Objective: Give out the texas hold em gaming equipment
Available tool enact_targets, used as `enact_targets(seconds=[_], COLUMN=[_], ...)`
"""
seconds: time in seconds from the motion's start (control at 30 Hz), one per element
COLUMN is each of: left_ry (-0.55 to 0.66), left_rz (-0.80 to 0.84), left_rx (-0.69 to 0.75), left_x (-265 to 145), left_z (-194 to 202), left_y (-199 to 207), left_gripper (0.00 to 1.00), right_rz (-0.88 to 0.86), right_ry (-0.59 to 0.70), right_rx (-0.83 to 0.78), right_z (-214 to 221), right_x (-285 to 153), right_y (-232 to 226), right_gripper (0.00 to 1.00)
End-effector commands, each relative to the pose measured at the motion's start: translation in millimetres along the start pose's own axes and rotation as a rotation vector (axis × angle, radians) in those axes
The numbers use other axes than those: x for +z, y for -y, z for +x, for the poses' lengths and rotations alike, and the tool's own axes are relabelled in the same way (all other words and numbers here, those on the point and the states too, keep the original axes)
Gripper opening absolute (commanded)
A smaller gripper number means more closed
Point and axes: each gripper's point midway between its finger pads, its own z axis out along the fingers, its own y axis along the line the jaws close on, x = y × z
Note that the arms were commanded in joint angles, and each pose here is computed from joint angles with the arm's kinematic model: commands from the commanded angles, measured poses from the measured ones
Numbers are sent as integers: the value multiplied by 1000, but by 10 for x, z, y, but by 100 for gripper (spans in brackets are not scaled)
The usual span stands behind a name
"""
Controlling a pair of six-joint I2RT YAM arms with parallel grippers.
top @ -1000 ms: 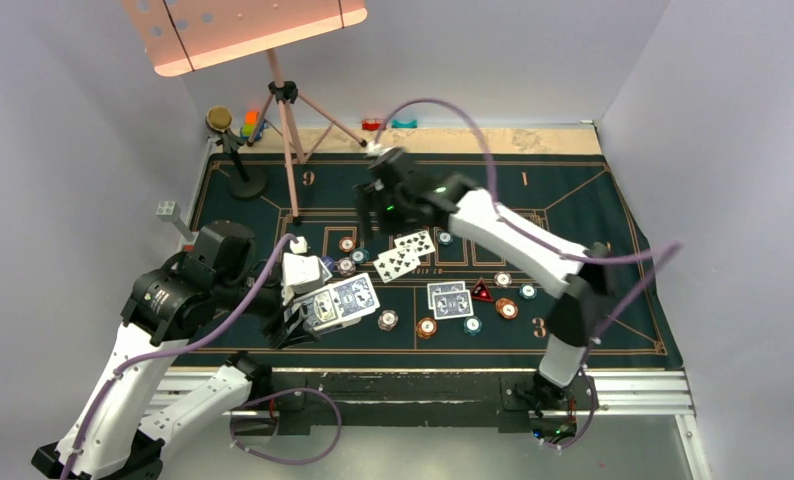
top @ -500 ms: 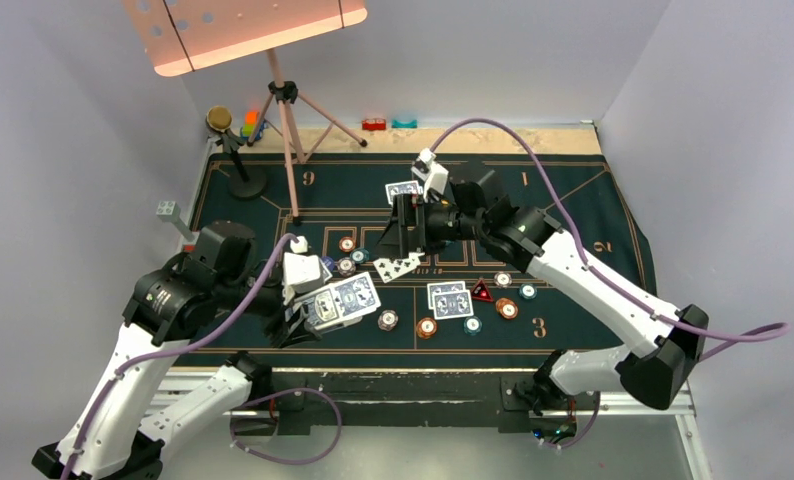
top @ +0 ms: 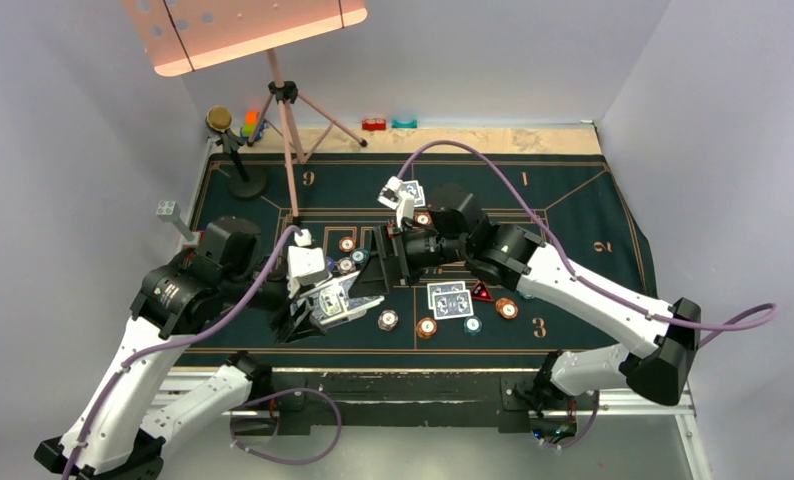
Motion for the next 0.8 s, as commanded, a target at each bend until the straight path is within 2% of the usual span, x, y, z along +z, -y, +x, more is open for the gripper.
enact_targets(seconds=[0.0, 0.17, 0.33, 0.6, 0.77], left_ry=[52, 59, 60, 68, 69], left_rz=[11, 6, 11, 13, 15], left_rx=[17, 25, 24, 29, 30], left_x=[0, -24, -26, -51, -54], left_z=[-146, -174, -178, -196, -191], left_y=[5, 9, 21, 47, 55], left_gripper=[0, 0, 0, 0, 0], right_rz=[-28, 18, 98, 183, 225], right_ry=[-18, -34, 19, 65, 84], right_rx=[9, 12, -14, -56, -76], right_z=[32, 69, -48, -173, -224], right_x=[91, 89, -19, -174, -224], right_y=[-22, 74, 121, 152, 184], right_gripper=[88, 64, 49, 40, 37])
